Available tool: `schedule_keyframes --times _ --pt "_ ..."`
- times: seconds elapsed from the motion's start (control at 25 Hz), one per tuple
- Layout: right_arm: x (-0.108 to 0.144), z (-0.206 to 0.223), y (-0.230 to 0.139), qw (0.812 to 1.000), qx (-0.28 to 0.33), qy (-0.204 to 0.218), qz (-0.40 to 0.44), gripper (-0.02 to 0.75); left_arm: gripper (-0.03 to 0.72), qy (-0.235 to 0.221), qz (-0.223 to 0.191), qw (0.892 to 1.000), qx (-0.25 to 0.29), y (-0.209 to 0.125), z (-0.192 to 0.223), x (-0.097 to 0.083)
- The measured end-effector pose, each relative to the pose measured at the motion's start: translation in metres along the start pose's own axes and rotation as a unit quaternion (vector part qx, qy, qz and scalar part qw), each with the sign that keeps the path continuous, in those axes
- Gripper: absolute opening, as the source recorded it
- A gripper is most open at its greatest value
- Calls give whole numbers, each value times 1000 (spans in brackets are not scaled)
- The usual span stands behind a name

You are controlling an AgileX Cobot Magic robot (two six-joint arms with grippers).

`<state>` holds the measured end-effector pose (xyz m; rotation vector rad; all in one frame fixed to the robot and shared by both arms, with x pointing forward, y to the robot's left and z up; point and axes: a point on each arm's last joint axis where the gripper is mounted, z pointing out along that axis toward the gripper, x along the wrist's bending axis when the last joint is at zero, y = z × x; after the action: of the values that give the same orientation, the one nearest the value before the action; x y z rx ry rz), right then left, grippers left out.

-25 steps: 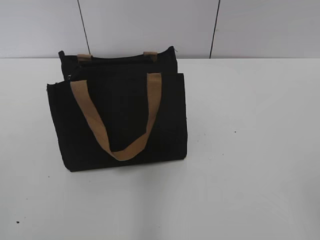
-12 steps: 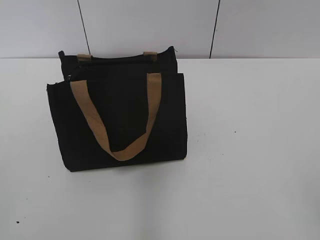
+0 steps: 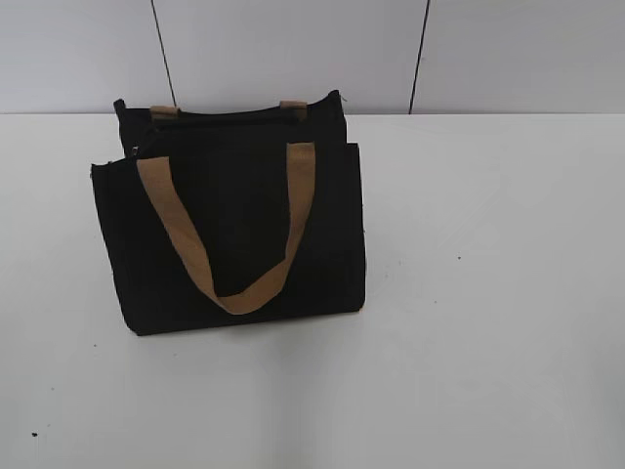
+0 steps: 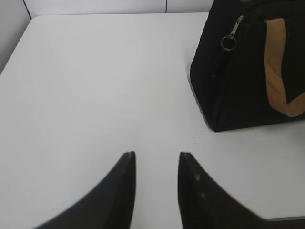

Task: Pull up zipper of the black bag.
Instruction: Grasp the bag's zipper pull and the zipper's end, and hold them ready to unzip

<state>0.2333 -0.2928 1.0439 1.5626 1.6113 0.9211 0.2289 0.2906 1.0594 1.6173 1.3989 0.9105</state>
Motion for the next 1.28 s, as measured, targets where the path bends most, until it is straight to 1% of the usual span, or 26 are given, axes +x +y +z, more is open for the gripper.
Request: schedule_keyframes --times 0.16,0.28,0.32,0.4,0.44,0.52,0.64,0.76,0.84,0.88,0.96,1.04,1.08,1.16,1.2,1.28 --pt "0 0 0 1000 0 0 0 483 239 -23 -14 1000 -1 2 1 -4" --pt "0 0 0 1000 0 0 0 483 243 -27 -18 999 5 6 5 -4" --pt "0 0 0 1000 0 0 0 483 248 -27 -19 999 5 8 6 -4" --pt "0 0 0 1000 0 0 0 483 282 -25 -22 999 -5 17 9 -2" --pt "0 0 0 1000 0 0 0 483 307 -23 -25 999 -23 23 11 -1" --pt "0 0 0 1000 0 0 0 483 347 -16 -32 997 -76 37 15 1" --pt "0 0 0 1000 0 0 0 483 371 4 -36 989 -143 60 25 8" --pt "0 0 0 1000 0 0 0 483 375 22 -40 983 -179 80 42 15" --pt "0 0 0 1000 0 0 0 483 372 34 -34 981 -190 91 58 19" --pt "0 0 0 1000 0 0 0 483 369 41 -31 978 -204 97 65 22" --pt "0 0 0 1000 0 0 0 483 358 54 -30 974 -218 105 84 27" --pt "0 0 0 1000 0 0 0 483 347 64 -31 968 -241 109 104 31" --pt "0 0 0 1000 0 0 0 483 341 69 -31 967 -245 107 116 33" --pt "0 0 0 1000 0 0 0 483 331 67 -28 970 -232 99 143 32" --pt "0 0 0 1000 0 0 0 483 328 63 -26 973 -222 92 155 30" --pt "0 0 0 1000 0 0 0 483 323 48 -21 983 -174 73 183 24"
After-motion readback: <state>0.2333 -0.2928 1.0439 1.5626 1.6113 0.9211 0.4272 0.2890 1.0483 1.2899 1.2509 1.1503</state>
